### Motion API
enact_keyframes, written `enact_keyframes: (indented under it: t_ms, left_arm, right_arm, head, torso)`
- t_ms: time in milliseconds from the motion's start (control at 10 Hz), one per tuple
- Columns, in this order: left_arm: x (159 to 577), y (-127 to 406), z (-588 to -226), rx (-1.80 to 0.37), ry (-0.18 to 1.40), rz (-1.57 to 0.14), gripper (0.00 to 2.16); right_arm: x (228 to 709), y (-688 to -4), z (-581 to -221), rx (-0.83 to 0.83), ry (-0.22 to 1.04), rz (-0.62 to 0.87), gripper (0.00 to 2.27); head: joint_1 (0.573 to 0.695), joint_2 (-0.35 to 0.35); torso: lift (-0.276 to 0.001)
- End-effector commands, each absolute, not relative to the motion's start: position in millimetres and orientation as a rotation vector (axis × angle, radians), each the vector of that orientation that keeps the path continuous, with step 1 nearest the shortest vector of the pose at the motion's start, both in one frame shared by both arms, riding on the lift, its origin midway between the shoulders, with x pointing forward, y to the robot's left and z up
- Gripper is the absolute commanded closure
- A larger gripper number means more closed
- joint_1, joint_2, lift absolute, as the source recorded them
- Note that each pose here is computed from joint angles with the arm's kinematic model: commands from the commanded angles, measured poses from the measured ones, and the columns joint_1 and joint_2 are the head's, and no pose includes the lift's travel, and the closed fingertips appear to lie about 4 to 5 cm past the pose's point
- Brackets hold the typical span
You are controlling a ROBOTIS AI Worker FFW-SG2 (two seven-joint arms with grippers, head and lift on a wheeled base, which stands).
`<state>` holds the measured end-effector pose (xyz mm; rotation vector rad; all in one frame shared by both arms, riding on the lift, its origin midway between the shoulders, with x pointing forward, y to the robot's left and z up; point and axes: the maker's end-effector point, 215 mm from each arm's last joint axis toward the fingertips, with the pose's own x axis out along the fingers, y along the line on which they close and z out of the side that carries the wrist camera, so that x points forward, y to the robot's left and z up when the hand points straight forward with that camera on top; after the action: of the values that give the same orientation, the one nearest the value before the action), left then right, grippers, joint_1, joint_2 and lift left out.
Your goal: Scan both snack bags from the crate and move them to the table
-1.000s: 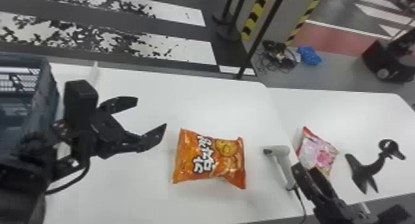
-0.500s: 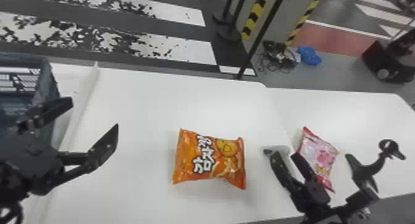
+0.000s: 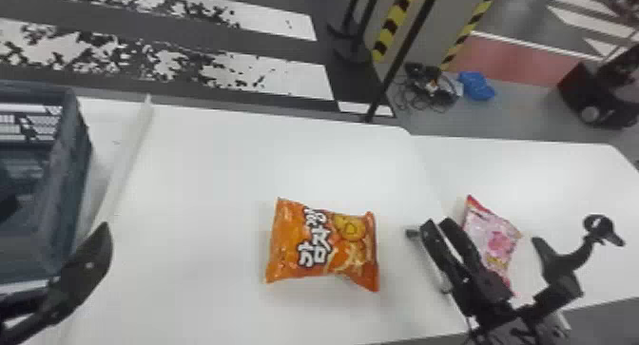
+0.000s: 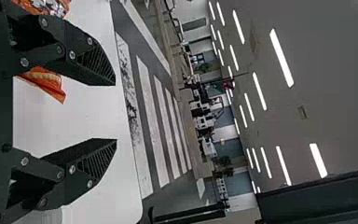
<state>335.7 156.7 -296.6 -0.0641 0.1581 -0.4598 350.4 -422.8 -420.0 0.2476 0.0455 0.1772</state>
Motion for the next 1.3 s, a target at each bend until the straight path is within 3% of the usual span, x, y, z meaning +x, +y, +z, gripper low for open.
enact_keyframes:
  t_ms: [0, 100, 200, 300, 500, 700, 800, 1000, 1200]
  left_arm:
    - [330.7, 178.0, -307.5, -0.096, 0.187, -0.415, 0.07]
    - [328.7, 196.2, -312.2, -0.121, 0.198, -0.377, 0.08]
    - [324.9, 211.7, -316.5, -0.133, 0.208, -0.355, 0.08]
    - [321.3, 223.4, -322.7, -0.143, 0.222, -0.343, 0.08]
    - [316.2, 247.2, -336.2, -0.160, 0.243, -0.316, 0.08]
    - [317.4, 261.9, -342.4, -0.167, 0.250, -0.303, 0.08]
    - [318.7, 262.1, -341.7, -0.166, 0.248, -0.309, 0.08]
    - [321.4, 262.5, -345.7, -0.167, 0.253, -0.318, 0.08]
    - [321.2, 261.6, -348.2, -0.168, 0.258, -0.327, 0.08]
  right_arm:
    - [349.6, -425.4, -420.3, 0.247, 0.045, 0.174, 1.64]
    - [351.0, -418.1, -421.4, 0.250, 0.046, 0.192, 1.88]
    - [352.0, -403.5, -420.6, 0.256, 0.051, 0.235, 1.95]
    - [349.2, -379.2, -430.6, 0.299, 0.109, 0.300, 1.95]
    - [335.9, -320.9, -438.0, 0.316, 0.195, 0.427, 1.95]
    - [324.6, -248.2, -452.0, 0.202, 0.281, 0.582, 1.94]
    - [320.6, -223.3, -453.9, 0.166, 0.302, 0.635, 1.71]
    - [304.3, -163.7, -447.8, 0.073, 0.325, 0.761, 1.65]
    - [292.4, -119.2, -463.8, -0.063, 0.351, 0.826, 1.60]
  head:
    - [0.695, -0.350]
    - [0.695, -0.350]
    - [0.695, -0.350]
    - [0.695, -0.350]
    - [0.695, -0.270]
    - [0.695, -0.118]
    - [0.695, -0.031]
    - [0.695, 0.069]
    - [0.695, 0.187]
  torso:
    - [-0.087]
    - [-0.087]
    - [-0.087]
    - [-0.087]
    - [-0.087]
    - [-0.087]
    - [-0.087]
    - [-0.087]
    - [-0.087]
